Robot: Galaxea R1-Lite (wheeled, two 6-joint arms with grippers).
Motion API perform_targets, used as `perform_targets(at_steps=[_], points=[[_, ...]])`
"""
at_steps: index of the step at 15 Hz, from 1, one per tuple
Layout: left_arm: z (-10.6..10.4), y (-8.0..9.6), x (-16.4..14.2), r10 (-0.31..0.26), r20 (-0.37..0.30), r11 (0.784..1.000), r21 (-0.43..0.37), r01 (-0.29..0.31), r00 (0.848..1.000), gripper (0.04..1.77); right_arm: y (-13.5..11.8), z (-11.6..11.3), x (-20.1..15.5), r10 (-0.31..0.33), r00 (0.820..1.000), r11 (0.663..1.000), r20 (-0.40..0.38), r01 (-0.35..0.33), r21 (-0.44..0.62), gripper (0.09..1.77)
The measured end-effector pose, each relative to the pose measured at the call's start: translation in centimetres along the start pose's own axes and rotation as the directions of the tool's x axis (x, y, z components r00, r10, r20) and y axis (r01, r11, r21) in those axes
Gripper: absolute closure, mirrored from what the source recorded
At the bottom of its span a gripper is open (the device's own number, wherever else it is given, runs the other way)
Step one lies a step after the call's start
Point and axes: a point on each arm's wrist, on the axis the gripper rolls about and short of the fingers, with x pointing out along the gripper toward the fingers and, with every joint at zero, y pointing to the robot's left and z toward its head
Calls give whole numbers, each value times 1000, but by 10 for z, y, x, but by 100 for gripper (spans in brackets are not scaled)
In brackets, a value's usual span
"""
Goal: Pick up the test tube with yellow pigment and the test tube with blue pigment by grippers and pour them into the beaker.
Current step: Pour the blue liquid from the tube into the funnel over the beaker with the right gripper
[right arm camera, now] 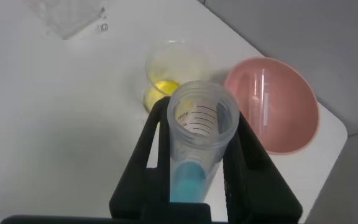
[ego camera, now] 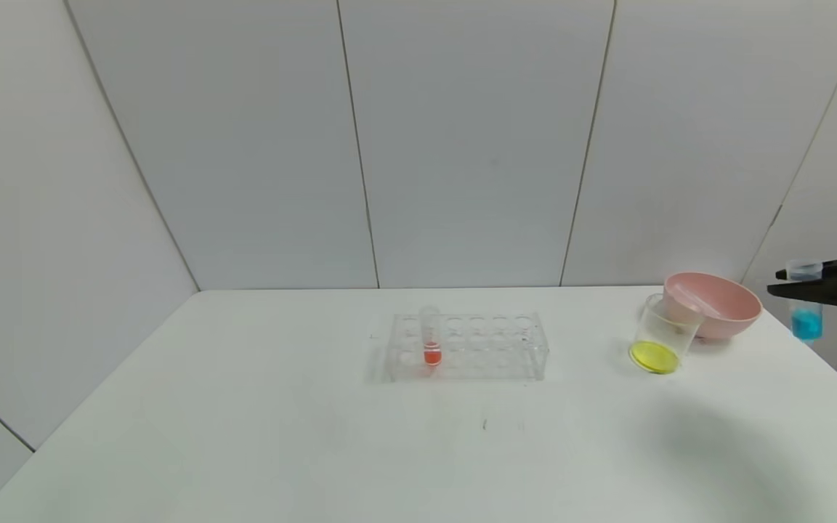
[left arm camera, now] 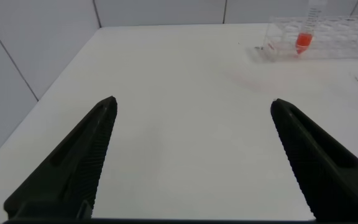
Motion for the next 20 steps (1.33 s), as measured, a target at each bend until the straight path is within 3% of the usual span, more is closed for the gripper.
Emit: perform_targets(at_steps=[4,10,14,20], points=[[0,0,0,0,0,1000,0,0,1000,5,-27,9,1,18,997,1000,-78,-20,-17,132],[0,0,0,0,0,1000,0,0,1000,5,-44,31,32,4,981,998,-196,-18,-67,132],[0,0,0,0,0,1000,0,0,1000,5,-37,37,61,13,968,993,-252,-42,-109,132],[0,0,0,0,0,1000,0,0,1000,5,-30,43,78,-59,935,982,-349,-9,-189,132]])
